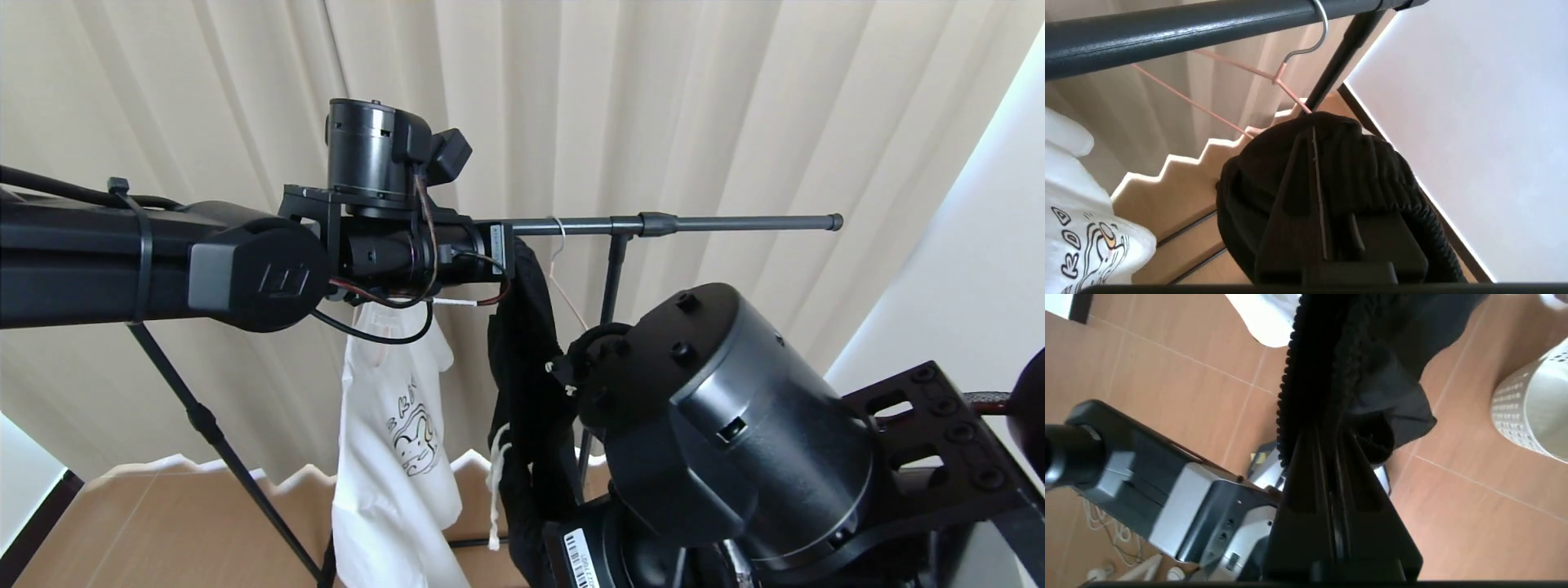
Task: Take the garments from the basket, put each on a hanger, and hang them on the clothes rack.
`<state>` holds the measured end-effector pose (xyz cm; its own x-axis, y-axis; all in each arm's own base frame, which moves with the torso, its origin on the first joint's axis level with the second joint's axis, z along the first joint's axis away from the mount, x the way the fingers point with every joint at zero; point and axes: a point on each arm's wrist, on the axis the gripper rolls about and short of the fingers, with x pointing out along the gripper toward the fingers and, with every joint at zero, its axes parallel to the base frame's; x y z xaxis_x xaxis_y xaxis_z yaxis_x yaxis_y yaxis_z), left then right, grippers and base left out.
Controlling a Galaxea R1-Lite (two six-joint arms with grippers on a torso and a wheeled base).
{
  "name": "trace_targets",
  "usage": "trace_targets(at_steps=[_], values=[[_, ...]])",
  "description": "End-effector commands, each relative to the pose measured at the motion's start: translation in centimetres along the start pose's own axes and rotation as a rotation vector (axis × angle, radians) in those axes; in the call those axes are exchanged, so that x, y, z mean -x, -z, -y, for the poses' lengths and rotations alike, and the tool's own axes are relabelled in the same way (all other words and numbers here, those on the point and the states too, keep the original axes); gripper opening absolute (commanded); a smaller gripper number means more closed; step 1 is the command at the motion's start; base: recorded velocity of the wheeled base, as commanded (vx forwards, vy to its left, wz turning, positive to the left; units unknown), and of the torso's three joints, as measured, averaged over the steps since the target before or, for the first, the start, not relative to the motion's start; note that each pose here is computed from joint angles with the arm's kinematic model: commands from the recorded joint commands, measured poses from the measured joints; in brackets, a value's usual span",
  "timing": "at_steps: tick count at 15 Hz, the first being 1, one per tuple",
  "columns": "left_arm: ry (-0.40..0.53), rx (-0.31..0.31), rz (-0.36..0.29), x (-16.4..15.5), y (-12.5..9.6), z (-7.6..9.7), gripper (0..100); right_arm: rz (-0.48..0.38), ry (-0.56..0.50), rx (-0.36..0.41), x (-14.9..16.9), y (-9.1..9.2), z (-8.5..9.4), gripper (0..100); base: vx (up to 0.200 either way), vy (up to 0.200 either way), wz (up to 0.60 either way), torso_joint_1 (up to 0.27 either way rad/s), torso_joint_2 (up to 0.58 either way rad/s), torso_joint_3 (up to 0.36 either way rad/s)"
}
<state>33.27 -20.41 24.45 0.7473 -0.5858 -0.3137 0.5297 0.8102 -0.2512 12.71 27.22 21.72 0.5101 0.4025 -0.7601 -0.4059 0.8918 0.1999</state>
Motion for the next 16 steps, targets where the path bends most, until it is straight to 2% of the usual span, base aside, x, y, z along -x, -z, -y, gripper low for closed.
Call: trace_targets(at_steps=[1,3,5,6,7,8,9,10,12,14,16], values=[[-0.003,0.003,-0.005,0.1,0.1,-0.1,0,-0.007,0.016,-0.012,-0.6,-0.1,0.0,0,0.0,0.0,0.0,0.0,0.0,0.0],[-0.008,0.004,-0.013,0.2,0.2,-0.1,0,0.0,0.048,-0.04,-0.4,-0.4,1.2,0,0.0,0.0,0.0,0.0,0.0,0.0],[-0.024,0.009,-0.055,1.2,0.1,0.0,0,0.03,0.088,-0.067,0.4,-0.6,2.9,0,0.0,0.0,0.0,0.0,0.0,0.0],[-0.031,0.012,-0.072,2.1,-0.1,0.1,0,0.052,0.12,-0.084,0.7,-0.9,3.7,0,0.0,0.0,0.0,0.0,0.0,0.0],[-0.042,0.01,-0.113,3.9,-0.4,0.4,0,0.089,0.183,-0.124,0.7,-1.8,5.3,0,0.0,0.0,0.0,0.0,0.0,0.0],[-0.042,0.01,-0.113,3.9,-0.4,0.4,0,0.089,0.183,-0.124,0.7,-1.8,5.3,0,0.0,0.0,0.0,0.0,0.0,0.0],[-0.059,0.002,-0.17,6.1,-0.5,0.6,0,0.116,0.219,-0.16,0.5,-3.0,6.9,0,0.0,0.0,0.0,0.0,0.0,0.0],[-0.094,-0.012,-0.21,7.9,-0.5,0.8,0,0.158,0.226,-0.181,0.5,-4.5,7.6,0,0.0,0.0,0.0,0.0,0.0,0.0],[-0.134,-0.028,-0.245,9.0,0.4,0.9,0,0.21,0.243,-0.204,0.8,-6.4,8.6,0,0.0,0.0,0.0,0.0,0.0,0.0],[-0.165,-0.094,-0.286,10.1,1.9,0.8,0,0.26,0.254,-0.237,0.9,-8.4,9.3,0,0.0,0.0,0.0,0.0,0.0,0.0],[-0.168,-0.125,-0.336,11.0,3.7,1.4,0,0.279,0.257,-0.254,0.1,-9.8,9.3,0,0.0,0.0,0.0,0.0,0.0,0.0]])
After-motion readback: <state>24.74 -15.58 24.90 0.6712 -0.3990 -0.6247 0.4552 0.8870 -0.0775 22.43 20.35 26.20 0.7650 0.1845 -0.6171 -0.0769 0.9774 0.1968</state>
